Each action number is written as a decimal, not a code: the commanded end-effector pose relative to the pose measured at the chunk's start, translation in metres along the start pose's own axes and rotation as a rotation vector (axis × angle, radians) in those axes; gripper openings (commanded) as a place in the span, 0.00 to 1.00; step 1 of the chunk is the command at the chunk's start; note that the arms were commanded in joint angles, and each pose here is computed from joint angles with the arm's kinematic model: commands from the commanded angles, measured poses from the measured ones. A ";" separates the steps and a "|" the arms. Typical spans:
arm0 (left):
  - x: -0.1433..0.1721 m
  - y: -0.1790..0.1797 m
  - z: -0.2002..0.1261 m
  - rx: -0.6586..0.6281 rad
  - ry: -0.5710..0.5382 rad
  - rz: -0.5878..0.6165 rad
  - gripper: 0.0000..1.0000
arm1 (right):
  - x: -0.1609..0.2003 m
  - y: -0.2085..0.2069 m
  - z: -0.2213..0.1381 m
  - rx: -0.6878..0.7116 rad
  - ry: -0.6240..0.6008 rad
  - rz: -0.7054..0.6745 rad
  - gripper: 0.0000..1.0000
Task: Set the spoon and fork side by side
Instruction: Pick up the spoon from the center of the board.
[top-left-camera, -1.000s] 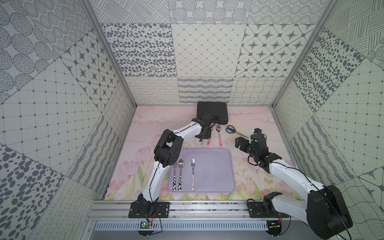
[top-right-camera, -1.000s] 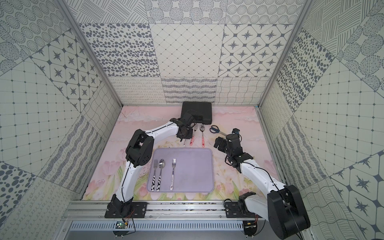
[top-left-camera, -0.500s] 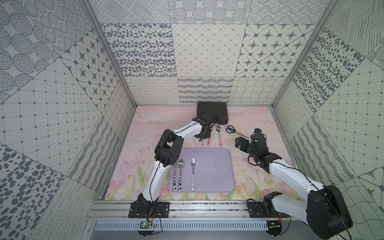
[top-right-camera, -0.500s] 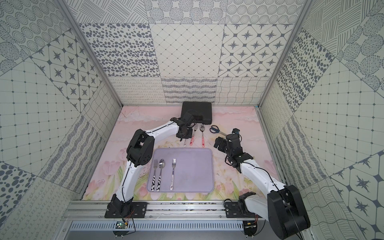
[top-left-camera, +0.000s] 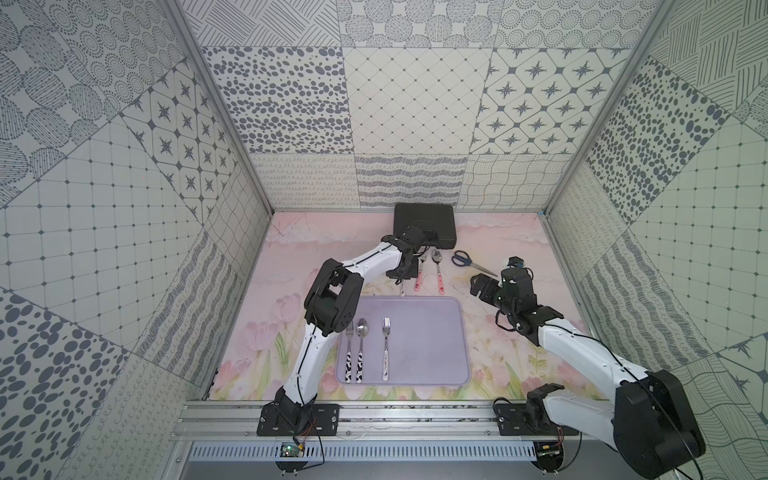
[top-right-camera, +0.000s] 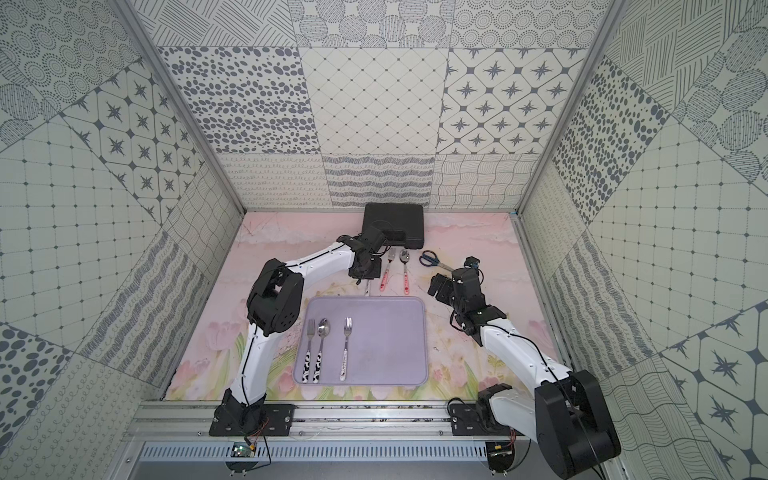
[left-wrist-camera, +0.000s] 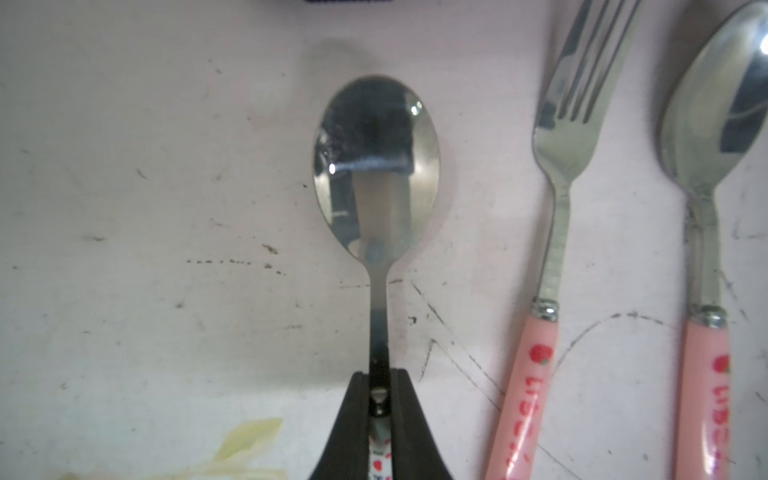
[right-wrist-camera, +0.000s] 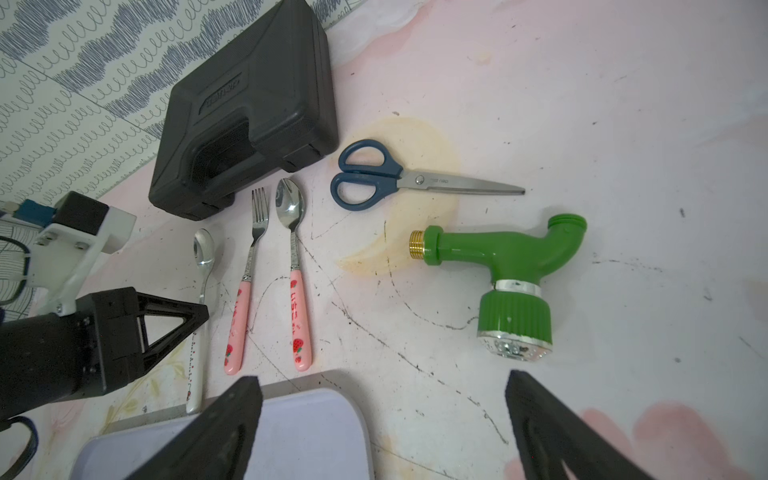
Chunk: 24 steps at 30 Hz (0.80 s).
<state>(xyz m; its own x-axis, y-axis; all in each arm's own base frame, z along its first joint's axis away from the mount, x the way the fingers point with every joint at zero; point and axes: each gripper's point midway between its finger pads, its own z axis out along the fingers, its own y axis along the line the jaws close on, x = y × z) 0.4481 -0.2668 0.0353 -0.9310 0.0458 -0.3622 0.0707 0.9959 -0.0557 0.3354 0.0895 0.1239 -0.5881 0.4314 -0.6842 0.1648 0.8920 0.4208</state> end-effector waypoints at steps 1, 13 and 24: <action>0.005 0.013 -0.018 -0.036 0.009 -0.025 0.00 | -0.007 0.005 -0.003 -0.016 -0.035 -0.006 0.97; 0.001 0.021 -0.047 -0.039 -0.053 -0.056 0.00 | -0.008 0.006 -0.005 -0.020 -0.039 -0.006 0.97; -0.002 0.026 -0.069 -0.034 -0.098 -0.066 0.00 | -0.008 0.005 -0.005 -0.019 -0.039 -0.005 0.97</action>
<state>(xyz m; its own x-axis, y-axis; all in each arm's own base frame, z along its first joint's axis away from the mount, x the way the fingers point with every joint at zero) 0.4295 -0.2421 0.0876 -0.8998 -0.0052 -0.4362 0.0197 0.9984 -0.0526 0.3353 0.0894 0.1255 -0.5849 0.4324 -0.6862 0.1632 0.8915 0.4226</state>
